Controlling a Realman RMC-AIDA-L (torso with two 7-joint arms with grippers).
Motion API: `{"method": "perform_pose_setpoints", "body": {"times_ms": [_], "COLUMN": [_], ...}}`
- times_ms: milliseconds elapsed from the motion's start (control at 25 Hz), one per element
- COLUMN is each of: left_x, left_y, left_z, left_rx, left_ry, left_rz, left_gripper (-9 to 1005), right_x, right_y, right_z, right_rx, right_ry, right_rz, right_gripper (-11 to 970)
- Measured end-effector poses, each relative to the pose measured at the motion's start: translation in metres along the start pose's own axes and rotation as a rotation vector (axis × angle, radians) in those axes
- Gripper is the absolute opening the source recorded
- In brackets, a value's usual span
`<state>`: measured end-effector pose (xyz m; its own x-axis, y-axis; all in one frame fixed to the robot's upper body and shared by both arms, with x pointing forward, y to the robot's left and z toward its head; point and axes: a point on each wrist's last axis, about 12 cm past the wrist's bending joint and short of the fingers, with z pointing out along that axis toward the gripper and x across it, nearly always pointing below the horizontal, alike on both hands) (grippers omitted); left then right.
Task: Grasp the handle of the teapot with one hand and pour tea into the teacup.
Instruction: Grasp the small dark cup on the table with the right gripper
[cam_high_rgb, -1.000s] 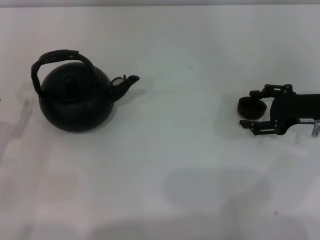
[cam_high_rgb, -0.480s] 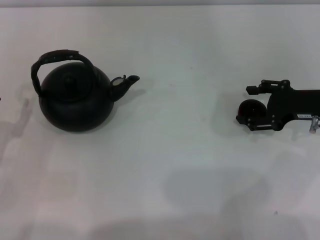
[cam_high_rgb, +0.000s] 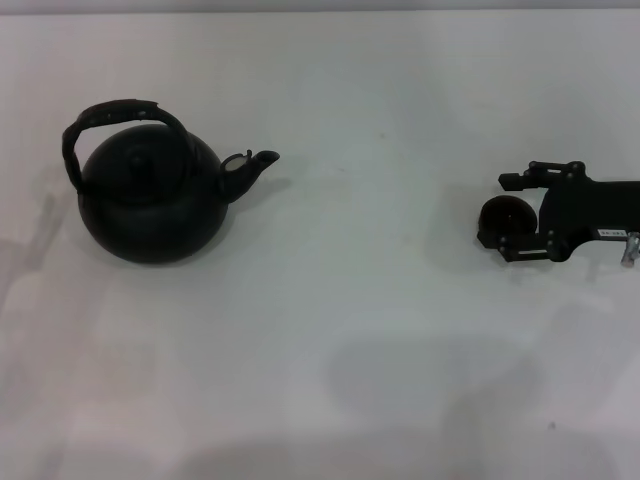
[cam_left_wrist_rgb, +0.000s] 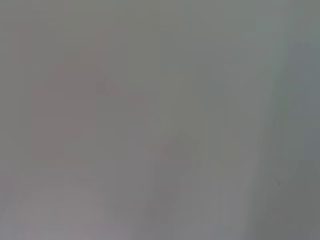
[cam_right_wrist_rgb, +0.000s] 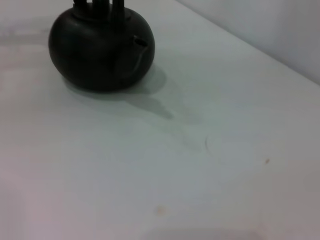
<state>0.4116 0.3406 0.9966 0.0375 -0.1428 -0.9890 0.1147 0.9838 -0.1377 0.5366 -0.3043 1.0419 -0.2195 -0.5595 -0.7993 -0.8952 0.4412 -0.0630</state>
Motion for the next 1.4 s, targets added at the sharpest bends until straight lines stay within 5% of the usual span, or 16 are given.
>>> {"method": "perform_pose_setpoints", "body": {"times_ms": [1000,1120,1400], "left_x": [0.0,0.0,0.0], "left_y": [-0.001,-0.001,-0.002], "left_z": [0.001,0.0,0.0], "left_rx": [0.003,0.002,0.003], "left_ry": [-0.002,-0.002,-0.003], "left_rz": [0.013,0.012,0.011], "left_gripper": [861,861,862], "right_x": [0.012,0.01,-0.01], "right_y": [0.006,0.007,0.011], "right_z": [-0.003,0.0,0.001], "right_rx": [0.007,-0.001,-0.1], "right_ry": [0.028,0.026,-0.039], "right_rz": [0.008,0.006,0.033], "right_gripper": [829,715,725]}}
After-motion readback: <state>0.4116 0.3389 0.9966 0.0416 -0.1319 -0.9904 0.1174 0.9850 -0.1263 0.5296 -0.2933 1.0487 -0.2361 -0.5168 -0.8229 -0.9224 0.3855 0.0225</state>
